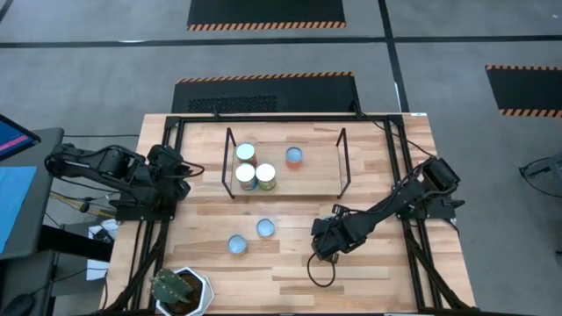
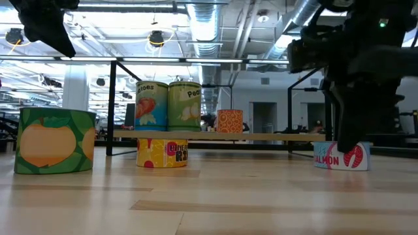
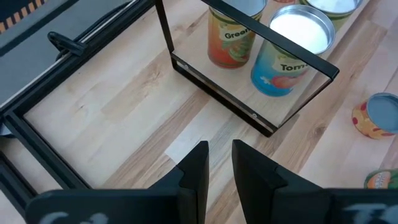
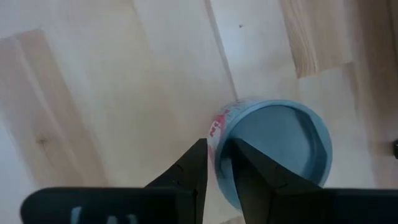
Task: Pick and place cans onto a shelf
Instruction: Put the canned salmon on the shelf
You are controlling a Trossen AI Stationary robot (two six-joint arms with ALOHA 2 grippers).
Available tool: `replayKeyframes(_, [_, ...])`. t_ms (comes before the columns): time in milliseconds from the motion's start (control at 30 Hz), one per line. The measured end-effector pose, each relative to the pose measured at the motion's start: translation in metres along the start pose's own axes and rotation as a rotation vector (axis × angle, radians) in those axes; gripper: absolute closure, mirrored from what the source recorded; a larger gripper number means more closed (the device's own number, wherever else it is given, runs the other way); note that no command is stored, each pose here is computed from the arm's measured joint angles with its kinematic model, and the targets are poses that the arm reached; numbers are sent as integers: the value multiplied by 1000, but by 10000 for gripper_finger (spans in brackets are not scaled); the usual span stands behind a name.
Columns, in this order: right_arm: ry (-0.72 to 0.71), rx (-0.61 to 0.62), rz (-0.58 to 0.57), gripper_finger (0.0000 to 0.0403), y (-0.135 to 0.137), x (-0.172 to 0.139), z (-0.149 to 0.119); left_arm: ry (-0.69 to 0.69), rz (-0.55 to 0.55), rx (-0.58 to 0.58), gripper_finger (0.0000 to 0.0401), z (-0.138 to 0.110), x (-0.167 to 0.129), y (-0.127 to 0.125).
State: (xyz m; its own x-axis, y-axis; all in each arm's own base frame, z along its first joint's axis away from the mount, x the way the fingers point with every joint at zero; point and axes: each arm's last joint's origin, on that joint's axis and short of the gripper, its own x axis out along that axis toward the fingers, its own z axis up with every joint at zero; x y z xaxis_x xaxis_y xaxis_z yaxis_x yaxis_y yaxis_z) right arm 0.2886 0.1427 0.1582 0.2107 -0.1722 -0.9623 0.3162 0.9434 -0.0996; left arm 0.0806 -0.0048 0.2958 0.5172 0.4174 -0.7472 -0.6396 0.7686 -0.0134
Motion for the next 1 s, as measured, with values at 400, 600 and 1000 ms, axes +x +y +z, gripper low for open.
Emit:
replayKeyframes(400, [9, 1, 29, 381, 12, 2, 10, -1, 1, 0, 340, 0, 0, 0])
replayKeyframes(600, [-70, -76, 102, 394, 20, -23, 38, -2, 1, 0, 340, 0, 0, 0])
replayKeyframes(1000, [-208, -202, -24, 397, -46, -32, 112, -2, 2, 0, 340, 0, 0, 0])
